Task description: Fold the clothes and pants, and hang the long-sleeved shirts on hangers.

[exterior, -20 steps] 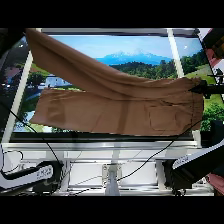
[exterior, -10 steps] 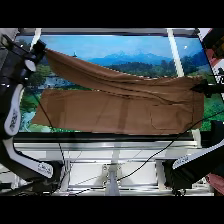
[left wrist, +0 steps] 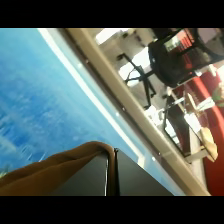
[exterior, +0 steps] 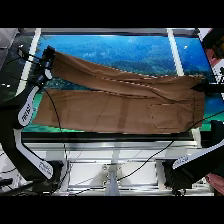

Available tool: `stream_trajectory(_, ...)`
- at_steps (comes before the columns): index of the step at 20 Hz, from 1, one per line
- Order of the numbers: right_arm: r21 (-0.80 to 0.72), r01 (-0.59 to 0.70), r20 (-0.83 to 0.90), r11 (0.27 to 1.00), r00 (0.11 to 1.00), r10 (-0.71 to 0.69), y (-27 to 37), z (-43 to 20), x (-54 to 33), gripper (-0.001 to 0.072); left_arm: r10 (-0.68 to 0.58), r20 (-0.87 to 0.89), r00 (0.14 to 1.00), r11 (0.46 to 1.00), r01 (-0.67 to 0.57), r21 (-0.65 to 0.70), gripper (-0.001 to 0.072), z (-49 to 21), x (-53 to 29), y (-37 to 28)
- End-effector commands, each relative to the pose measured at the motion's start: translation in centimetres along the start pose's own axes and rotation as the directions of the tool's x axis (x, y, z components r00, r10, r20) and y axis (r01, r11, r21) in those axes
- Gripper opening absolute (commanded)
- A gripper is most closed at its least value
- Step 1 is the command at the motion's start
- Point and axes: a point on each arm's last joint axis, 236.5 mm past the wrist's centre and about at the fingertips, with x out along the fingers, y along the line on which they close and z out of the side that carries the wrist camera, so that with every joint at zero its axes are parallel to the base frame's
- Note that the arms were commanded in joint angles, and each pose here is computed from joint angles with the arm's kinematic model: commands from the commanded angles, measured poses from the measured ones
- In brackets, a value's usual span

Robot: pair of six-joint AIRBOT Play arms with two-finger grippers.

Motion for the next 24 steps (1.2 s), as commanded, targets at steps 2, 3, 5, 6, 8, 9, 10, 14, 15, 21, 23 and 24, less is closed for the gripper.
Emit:
stream_trajectory(2,-0.001,0.001,0.003,1.000,1.000,-0.001,0.0,0.1,0.0,0.0033,-0.136,0.054,0.989,0.986,0.130,0.106,0.0025,1.6,-0.8,-4.8)
stream_trajectory(3,-0.001,0.001,0.003,1.000,1.000,-0.001,0.0,0.1,0.0,0.0033,-0.178,0.051,0.983,0.972,0.168,0.163,0.0025,2.0,-1.4,-7.0)
stream_trajectory(5,-0.001,0.001,0.003,1.000,1.000,-0.001,0.0,0.1,0.0,0.0033,-0.194,-0.011,0.981,0.917,0.185,0.352,0.0023,3.0,-3.1,-10.4)
stream_trajectory(6,-0.001,0.001,0.003,1.000,1.000,-0.001,0.0,0.1,0.0,0.0033,-0.108,-0.063,0.992,0.922,0.123,0.366,0.0024,3.3,-4.0,-10.0)
stream_trajectory(8,-0.001,0.001,0.003,1.000,1.000,-0.001,0.0,0.1,0.0,0.0033,0.113,-0.181,0.977,0.866,-0.008,0.500,0.0024,3.9,-7.5,-8.2)
stream_trajectory(9,-0.002,0.001,0.003,1.000,1.000,-0.001,0.0,0.1,0.0,0.0033,0.198,-0.221,0.955,0.798,-0.026,0.602,0.0024,4.6,-9.7,-7.6)
stream_trajectory(10,-0.002,0.001,0.003,1.000,1.000,-0.001,0.0,0.1,0.0,0.0033,0.262,-0.250,0.932,0.748,-0.032,0.663,0.0023,5.4,-12.0,-7.4)
stream_trajectory(14,-0.003,0.005,0.001,1.000,1.000,-0.005,-0.1,0.1,0.0,0.0033,0.454,-0.307,0.837,0.689,-0.110,0.717,0.0022,8.2,-19.9,-6.1)
stream_trajectory(15,-0.004,0.009,0.000,1.000,1.000,-0.009,-0.2,0.0,0.0,0.0033,0.457,-0.270,0.848,0.655,-0.115,0.747,0.0022,9.3,-19.6,-5.8)
stream_trajectory(21,-0.016,0.061,-0.011,0.998,0.998,-0.061,-1.4,-0.2,-0.1,0.0033,0.437,-0.344,0.831,0.706,-0.080,0.703,0.0023,-0.3,-9.5,1.7)
stream_trajectory(23,-0.018,0.078,0.001,0.997,0.997,-0.078,-1.8,0.0,-0.1,0.0033,0.357,-0.322,0.877,0.770,-0.081,0.633,0.0023,-3.1,-5.8,3.0)
stream_trajectory(24,-0.018,0.082,0.005,0.996,0.997,-0.082,-1.9,0.1,-0.1,0.0033,0.296,-0.298,0.907,0.804,-0.068,0.591,0.0024,-4.0,-4.1,2.9)
